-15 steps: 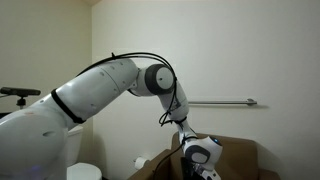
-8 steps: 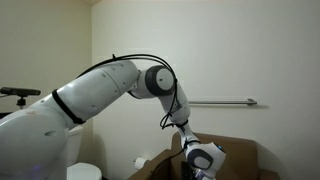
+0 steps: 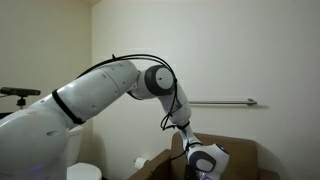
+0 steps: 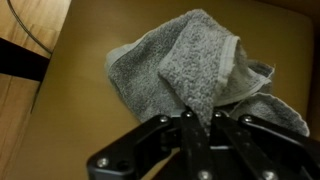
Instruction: Move the towel from the arm rest to the seat
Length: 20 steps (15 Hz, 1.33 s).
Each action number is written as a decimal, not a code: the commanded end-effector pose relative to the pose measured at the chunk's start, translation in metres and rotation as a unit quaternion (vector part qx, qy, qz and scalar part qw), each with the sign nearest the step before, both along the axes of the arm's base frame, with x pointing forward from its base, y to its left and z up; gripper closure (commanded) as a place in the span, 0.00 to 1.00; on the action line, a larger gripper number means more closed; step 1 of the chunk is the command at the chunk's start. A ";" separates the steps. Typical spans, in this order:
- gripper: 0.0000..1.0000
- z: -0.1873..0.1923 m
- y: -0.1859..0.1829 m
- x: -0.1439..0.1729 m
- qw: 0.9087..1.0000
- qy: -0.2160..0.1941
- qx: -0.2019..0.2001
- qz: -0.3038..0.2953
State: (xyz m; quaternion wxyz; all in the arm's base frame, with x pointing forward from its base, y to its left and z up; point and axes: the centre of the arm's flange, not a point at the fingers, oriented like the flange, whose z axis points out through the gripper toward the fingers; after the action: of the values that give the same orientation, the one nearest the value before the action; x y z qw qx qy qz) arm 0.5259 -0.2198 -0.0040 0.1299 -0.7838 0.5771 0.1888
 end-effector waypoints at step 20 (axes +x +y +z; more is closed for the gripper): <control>0.00 0.047 0.027 -0.022 0.998 -0.022 -0.052 -0.026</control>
State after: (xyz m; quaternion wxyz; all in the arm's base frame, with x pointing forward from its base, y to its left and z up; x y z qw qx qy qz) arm 0.5200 -0.2022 0.0132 0.0916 -0.7714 0.6135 0.1417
